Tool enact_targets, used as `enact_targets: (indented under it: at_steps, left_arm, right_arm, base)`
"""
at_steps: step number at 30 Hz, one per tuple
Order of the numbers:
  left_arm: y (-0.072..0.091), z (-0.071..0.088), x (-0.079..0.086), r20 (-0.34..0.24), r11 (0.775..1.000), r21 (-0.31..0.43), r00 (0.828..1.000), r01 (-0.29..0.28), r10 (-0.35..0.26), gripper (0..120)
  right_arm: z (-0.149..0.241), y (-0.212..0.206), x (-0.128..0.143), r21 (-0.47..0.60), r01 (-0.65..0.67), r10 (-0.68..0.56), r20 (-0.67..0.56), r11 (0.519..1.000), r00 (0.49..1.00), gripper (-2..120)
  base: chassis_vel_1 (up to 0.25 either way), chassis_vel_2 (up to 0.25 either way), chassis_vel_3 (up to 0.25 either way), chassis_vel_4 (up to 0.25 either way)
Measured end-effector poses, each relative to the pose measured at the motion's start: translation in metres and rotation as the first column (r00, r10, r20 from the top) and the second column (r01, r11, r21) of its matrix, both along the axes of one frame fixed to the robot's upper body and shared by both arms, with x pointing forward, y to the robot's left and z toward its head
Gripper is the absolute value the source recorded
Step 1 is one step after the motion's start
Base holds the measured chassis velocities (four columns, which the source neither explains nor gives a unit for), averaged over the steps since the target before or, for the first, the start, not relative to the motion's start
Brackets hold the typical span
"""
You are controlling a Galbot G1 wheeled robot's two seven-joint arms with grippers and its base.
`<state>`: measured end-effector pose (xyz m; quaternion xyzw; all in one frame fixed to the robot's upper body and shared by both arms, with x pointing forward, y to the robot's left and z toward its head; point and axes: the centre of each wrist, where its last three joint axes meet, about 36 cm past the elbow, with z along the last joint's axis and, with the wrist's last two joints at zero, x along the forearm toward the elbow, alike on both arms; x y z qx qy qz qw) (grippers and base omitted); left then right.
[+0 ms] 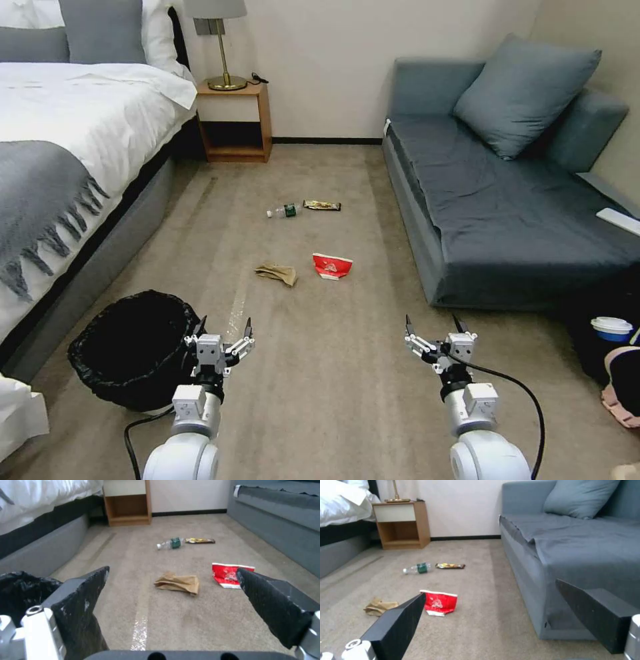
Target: Pick up the trash bin, then pick up the garbage on the floor and place it into the trash bin.
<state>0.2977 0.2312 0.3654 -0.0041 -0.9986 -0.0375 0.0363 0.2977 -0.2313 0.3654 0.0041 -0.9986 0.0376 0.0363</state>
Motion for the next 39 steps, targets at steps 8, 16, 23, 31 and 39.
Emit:
enact_targets:
  at_steps: [8,16,23,31,39]
  left_arm:
    - [0.000,0.000,0.000,0.000,1.000,0.000,1.000,0.000,0.000,100]
    - [0.000,0.000,0.000,0.000,1.000,0.000,1.000,0.000,0.000,100]
    - [0.003,0.003,0.000,0.002,1.000,-0.003,1.000,-0.010,0.010,100]
    - [0.030,0.033,0.000,0.015,0.992,-0.035,0.992,-0.122,0.122,100]
    - [0.077,0.105,-0.010,0.037,0.943,-0.101,0.946,-0.318,0.323,100]
  right_arm:
    - [0.000,0.000,0.000,0.000,0.000,0.000,0.000,1.000,1.000,100]
    - [0.000,0.000,0.000,0.000,0.000,0.000,0.000,1.000,1.000,100]
    - [0.001,0.001,0.002,0.009,0.003,-0.003,-0.003,1.000,1.000,100]
    - [0.013,0.017,0.023,0.117,0.025,-0.020,-0.045,0.993,0.999,100]
    - [0.037,0.045,0.052,0.268,0.031,0.016,-0.171,0.963,0.985,100]
  base:
    - [0.000,0.000,0.000,0.000]
    - [0.000,0.000,0.000,0.000]
    - [0.000,0.000,0.000,0.000]
    - [0.000,0.000,0.000,0.000]
    - [0.000,0.000,0.000,0.000]
